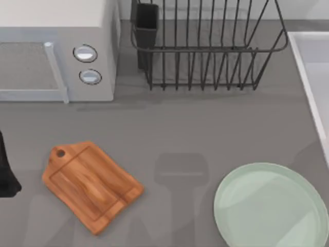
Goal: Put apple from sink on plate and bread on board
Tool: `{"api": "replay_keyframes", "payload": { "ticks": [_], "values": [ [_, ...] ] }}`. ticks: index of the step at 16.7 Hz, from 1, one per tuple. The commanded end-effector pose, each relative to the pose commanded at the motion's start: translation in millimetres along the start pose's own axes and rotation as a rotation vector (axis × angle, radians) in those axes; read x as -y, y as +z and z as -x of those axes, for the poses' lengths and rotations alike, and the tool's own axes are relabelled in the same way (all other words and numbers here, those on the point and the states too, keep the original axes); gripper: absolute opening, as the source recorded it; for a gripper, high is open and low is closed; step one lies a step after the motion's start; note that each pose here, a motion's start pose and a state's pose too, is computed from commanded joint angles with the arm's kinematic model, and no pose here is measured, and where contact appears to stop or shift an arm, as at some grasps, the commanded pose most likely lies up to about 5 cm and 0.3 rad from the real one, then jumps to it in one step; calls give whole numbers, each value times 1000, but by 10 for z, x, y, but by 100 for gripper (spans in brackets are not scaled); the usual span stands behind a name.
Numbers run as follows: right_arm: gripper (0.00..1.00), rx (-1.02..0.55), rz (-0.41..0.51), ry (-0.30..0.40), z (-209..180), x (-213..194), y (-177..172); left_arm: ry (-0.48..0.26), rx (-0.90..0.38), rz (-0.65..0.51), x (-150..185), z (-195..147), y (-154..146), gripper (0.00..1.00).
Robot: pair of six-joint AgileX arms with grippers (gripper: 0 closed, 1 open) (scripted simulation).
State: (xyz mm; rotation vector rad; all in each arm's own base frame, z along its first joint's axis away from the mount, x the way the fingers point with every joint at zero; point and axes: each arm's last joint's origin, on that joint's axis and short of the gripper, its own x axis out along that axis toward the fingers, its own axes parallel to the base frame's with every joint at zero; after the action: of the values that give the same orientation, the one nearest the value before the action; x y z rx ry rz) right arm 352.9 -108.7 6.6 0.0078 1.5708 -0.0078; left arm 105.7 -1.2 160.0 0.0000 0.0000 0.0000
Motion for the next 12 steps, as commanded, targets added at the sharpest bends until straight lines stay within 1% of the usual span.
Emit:
{"api": "replay_keyframes", "payload": {
  "ticks": [12],
  "values": [
    [2,0,0,0,0,0,0,0,0,0,0,0,0,100]
  ]
}}
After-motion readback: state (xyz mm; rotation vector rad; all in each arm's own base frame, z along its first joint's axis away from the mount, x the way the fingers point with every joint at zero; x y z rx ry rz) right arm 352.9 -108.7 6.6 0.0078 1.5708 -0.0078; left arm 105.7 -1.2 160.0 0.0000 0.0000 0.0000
